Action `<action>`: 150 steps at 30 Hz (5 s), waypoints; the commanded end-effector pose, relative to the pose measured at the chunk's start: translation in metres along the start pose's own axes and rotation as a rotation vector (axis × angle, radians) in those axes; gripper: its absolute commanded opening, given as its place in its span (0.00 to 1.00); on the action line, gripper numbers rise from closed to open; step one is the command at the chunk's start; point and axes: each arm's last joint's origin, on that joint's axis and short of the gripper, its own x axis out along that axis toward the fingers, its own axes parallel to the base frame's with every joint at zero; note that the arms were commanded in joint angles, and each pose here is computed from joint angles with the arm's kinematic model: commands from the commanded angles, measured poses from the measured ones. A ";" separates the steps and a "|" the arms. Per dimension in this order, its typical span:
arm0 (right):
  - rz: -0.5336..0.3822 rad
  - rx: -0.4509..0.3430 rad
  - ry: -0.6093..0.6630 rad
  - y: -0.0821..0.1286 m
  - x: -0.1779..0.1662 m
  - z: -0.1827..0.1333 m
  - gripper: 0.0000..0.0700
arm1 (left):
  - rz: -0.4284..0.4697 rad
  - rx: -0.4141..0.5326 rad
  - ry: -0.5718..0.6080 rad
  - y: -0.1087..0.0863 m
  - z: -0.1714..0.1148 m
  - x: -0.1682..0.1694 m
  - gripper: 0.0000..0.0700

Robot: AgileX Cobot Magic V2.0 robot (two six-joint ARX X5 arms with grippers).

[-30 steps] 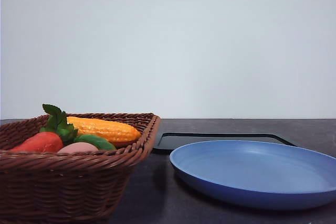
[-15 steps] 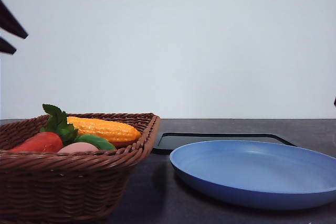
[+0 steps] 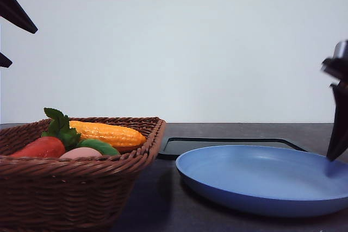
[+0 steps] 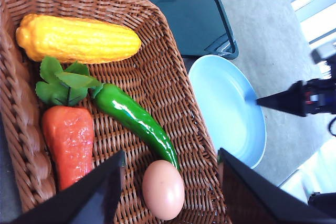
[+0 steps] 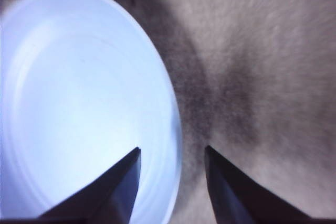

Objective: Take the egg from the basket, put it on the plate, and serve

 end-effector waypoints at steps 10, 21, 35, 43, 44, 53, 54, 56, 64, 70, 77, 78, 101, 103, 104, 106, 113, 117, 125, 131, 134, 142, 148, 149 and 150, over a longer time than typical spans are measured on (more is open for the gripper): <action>0.024 -0.013 0.051 0.000 0.017 0.003 0.07 | -0.013 0.021 -0.009 -0.003 0.004 -0.001 0.51; 0.035 -0.017 0.017 0.006 0.002 0.000 0.00 | -0.061 0.040 0.016 -0.008 0.003 0.001 0.60; 0.048 -0.032 -0.263 0.017 -0.056 -0.004 0.00 | 0.033 0.118 0.183 -0.040 -0.009 0.031 0.60; 0.046 -0.020 -0.327 0.016 -0.071 -0.008 0.00 | 0.147 0.200 0.314 -0.058 -0.013 0.071 0.60; 0.046 -0.019 -0.330 0.016 -0.072 -0.008 0.00 | 0.158 0.207 0.331 -0.059 -0.013 0.076 0.60; 0.046 -0.019 -0.332 0.016 -0.073 -0.009 0.00 | 0.218 0.222 0.495 -0.058 -0.024 0.124 0.58; 0.046 -0.019 -0.332 0.016 -0.073 -0.009 0.00 | 0.229 0.223 0.509 -0.056 -0.025 0.129 0.58; 0.046 -0.019 -0.332 0.016 -0.073 -0.009 0.00 | 0.251 0.221 0.531 -0.053 -0.028 0.135 0.58; 0.045 -0.020 -0.332 0.016 -0.073 -0.009 0.00 | 0.278 0.217 0.570 -0.046 -0.034 0.149 0.58; 0.045 -0.020 -0.332 0.016 -0.073 -0.009 0.00 | 0.281 0.221 0.582 -0.046 -0.035 0.148 0.49; 0.046 -0.020 -0.332 0.016 -0.073 -0.009 0.00 | 0.285 0.273 0.617 -0.044 -0.037 0.146 0.31; 0.046 -0.020 -0.332 0.016 -0.073 -0.009 0.00 | 0.294 0.283 0.614 -0.044 -0.036 0.146 0.31; 0.243 -0.002 -0.167 0.019 -0.070 -0.020 0.00 | 0.028 0.524 0.177 -0.161 0.052 0.099 0.31; 0.254 -0.002 -0.159 0.019 -0.070 -0.020 0.00 | -0.003 0.553 0.176 -0.169 0.046 0.102 0.31; 0.255 -0.001 -0.154 0.020 -0.070 -0.021 0.00 | -0.018 0.570 0.182 -0.173 0.043 0.104 0.31; 0.254 -0.001 -0.145 0.020 -0.070 -0.022 0.00 | -0.043 0.606 0.203 -0.180 0.034 0.110 0.31; 0.261 -0.016 -0.095 0.024 -0.067 -0.027 0.00 | -0.082 0.678 0.269 -0.191 0.010 0.144 0.31; 0.265 -0.028 -0.080 0.026 -0.065 -0.028 0.00 | -0.068 0.704 0.319 -0.188 0.000 0.162 0.31; 0.265 -0.028 -0.076 0.026 -0.065 -0.028 0.00 | -0.038 0.711 0.382 -0.181 -0.011 0.182 0.32; 0.265 -0.028 -0.076 0.026 -0.065 -0.028 0.00 | -0.040 0.712 0.379 -0.181 -0.011 0.182 0.45; 0.265 -0.028 -0.076 0.026 -0.065 -0.028 0.00 | -0.041 0.717 0.380 -0.181 -0.011 0.182 0.45; 0.261 -0.018 -0.062 0.026 -0.065 -0.030 0.00 | -0.044 0.728 0.380 -0.181 -0.011 0.182 0.47; 0.261 -0.018 -0.061 0.026 -0.065 -0.030 0.00 | -0.043 0.722 0.380 -0.181 -0.011 0.182 0.59; 0.261 -0.018 -0.061 0.026 -0.065 -0.030 0.00 | -0.042 0.720 0.380 -0.181 -0.011 0.182 0.59; 0.261 -0.018 -0.061 0.026 -0.065 -0.030 0.00 | -0.040 0.709 0.380 -0.181 -0.011 0.182 0.59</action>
